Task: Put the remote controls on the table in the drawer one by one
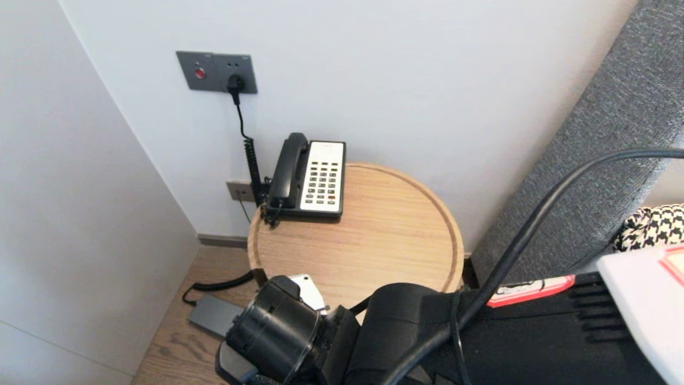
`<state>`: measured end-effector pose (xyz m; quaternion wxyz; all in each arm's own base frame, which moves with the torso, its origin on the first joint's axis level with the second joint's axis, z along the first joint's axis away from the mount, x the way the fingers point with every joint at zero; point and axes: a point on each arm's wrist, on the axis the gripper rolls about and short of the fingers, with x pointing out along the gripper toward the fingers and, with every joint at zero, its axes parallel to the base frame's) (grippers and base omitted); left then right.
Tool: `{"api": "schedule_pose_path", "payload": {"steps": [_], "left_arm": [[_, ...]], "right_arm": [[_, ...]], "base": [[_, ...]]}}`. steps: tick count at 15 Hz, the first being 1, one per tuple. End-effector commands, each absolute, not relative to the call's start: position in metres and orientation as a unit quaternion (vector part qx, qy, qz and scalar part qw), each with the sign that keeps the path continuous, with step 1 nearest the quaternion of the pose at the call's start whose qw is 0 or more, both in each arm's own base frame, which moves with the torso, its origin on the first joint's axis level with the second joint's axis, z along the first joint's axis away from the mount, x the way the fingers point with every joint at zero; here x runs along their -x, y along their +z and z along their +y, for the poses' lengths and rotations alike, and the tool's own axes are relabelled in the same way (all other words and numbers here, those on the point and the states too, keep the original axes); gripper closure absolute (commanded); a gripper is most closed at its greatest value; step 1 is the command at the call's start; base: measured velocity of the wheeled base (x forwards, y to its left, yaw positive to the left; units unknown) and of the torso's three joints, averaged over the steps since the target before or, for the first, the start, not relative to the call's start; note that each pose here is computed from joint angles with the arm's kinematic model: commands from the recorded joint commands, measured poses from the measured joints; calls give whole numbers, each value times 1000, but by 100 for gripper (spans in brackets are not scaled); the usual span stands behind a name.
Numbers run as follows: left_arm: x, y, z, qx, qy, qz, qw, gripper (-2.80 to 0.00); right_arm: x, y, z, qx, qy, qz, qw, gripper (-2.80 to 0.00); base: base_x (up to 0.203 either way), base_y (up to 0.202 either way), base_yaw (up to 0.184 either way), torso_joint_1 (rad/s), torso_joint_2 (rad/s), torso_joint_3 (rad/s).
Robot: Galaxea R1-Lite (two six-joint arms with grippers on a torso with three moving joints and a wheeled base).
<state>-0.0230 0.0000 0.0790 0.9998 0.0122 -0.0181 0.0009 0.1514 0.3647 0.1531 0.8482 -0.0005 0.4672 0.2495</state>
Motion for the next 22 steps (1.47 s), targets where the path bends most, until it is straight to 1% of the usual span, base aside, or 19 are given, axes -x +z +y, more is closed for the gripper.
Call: {"api": "schedule_pose_path", "payload": {"steps": [1,9,14,20,22], "left_arm": [[22,76,0,-12,1,-12,1000,0],[22,76,0,-12,1,-12,1000,0],[22,76,0,-12,1,-12,1000,0],[22,76,0,-12,1,-12,1000,0],[22,76,0,-12,1,-12,1000,0]], "right_arm": [[-150,143,369,12,239,467,851,0],[-153,143,369,41,227,444,866,0],[-155,136,373,59,172,409,894,0],[-148,144,376,71,175,414,890,0],[-150,156,384,60,171,417,891,0]], "base": [[0,0,0,0,0,0],[0,0,0,0,0,0],[0,0,0,0,0,0],[0,0,0,0,0,0],[0,0,0,0,0,0]]}}
